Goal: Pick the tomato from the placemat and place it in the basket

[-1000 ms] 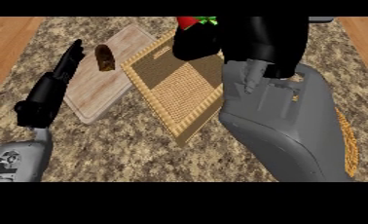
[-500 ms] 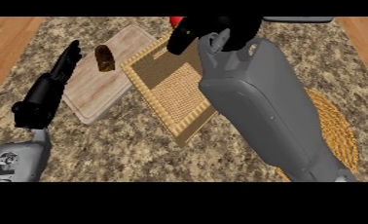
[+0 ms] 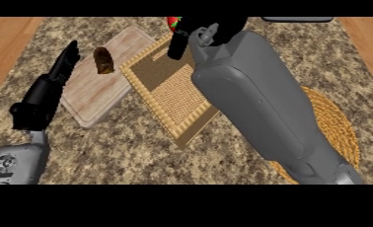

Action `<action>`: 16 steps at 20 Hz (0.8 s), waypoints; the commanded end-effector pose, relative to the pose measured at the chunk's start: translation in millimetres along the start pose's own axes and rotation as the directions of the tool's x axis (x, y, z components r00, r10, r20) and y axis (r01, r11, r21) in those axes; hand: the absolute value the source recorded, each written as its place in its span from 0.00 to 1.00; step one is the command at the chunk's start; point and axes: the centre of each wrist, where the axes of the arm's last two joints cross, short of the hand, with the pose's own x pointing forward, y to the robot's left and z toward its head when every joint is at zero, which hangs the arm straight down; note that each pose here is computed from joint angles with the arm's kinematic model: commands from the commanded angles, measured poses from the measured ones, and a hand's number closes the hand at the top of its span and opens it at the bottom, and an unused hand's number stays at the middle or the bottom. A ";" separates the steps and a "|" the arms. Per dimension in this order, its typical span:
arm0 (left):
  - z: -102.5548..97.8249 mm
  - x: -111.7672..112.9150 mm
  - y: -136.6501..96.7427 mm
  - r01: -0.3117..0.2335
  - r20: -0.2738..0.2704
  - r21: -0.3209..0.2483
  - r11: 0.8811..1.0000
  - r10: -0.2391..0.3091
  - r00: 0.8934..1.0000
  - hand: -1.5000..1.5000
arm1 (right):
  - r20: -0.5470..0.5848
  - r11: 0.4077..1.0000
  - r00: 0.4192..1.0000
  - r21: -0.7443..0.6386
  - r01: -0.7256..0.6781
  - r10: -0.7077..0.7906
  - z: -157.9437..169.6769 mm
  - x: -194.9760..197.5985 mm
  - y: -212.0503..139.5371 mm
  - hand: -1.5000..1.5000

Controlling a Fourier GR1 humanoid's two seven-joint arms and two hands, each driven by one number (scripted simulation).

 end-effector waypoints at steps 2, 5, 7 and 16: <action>2.3 -7.7 1.0 0.003 0.008 0.005 1.000 -0.003 1.000 0.50 | -0.194 0.994 0.981 0.107 -0.010 0.031 0.5 11.0 -0.3 0.00; 2.3 6.5 -9.5 -0.005 0.003 -0.013 1.000 0.005 1.000 0.50 | -0.169 0.992 0.984 0.103 0.072 -0.054 13.0 19.9 -8.5 0.00; -7.3 -9.0 -6.4 -0.006 -0.016 -0.002 1.000 0.006 1.000 0.50 | -0.146 0.993 0.985 0.050 0.105 -0.096 17.3 14.1 -5.5 0.00; 3.4 -11.0 -2.7 0.007 -0.021 0.020 1.000 -0.006 1.000 0.50 | -0.085 0.805 0.829 -0.312 0.505 -0.553 10.9 -14.6 -54.4 0.00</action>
